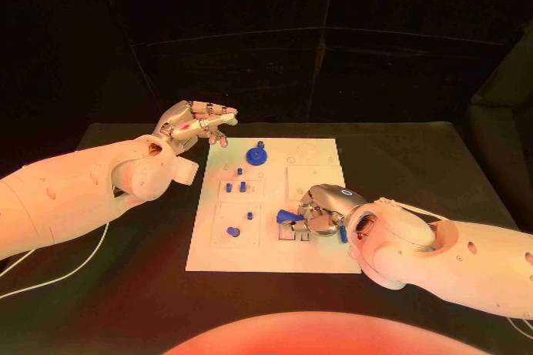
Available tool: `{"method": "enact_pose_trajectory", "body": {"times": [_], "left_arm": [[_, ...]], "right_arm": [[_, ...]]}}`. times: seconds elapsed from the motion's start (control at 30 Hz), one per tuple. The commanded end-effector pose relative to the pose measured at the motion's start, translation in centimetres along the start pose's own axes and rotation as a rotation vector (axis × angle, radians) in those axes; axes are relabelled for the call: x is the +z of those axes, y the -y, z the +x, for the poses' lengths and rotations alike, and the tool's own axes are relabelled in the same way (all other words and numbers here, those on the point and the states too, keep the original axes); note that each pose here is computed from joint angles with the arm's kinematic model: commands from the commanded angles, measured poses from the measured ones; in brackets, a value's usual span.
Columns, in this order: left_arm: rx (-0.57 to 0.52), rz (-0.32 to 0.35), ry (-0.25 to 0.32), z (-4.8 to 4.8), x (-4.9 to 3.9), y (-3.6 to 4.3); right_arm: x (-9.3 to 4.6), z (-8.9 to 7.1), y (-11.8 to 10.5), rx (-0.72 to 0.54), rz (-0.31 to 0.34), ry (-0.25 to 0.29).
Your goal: Assemble the parts on the task board
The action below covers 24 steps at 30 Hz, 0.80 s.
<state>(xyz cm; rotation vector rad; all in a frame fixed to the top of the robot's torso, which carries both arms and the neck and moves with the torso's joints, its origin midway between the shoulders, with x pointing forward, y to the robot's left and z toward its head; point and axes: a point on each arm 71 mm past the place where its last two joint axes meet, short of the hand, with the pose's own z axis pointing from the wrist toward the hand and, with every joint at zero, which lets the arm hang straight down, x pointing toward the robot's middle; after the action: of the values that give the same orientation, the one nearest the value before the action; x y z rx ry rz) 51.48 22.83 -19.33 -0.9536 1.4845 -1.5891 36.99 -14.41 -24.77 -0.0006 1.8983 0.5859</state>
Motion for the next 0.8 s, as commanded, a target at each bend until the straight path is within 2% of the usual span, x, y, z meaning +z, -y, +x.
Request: {"method": "enact_pose_trajectory", "body": {"times": [0.03, 0.2, 0.4, 0.8], "left_arm": [[-0.008, 0.006, -0.009, 0.13, 0.04, 0.13], [-0.008, 0.005, -0.009, 0.13, 0.03, 0.13], [-0.008, 0.005, -0.01, 0.15, 0.04, 0.13], [-0.009, 0.002, -0.012, 0.15, 0.06, 0.1]], "right_arm": [[0.14, 0.13, 0.17, -0.01, 0.039, -0.017], [0.38, 0.38, 0.36, -0.027, 0.073, -0.041], [0.58, 0.36, 0.51, -0.034, 0.115, -0.028], [0.63, 0.57, 0.19, -0.052, 0.112, -0.048]]}}
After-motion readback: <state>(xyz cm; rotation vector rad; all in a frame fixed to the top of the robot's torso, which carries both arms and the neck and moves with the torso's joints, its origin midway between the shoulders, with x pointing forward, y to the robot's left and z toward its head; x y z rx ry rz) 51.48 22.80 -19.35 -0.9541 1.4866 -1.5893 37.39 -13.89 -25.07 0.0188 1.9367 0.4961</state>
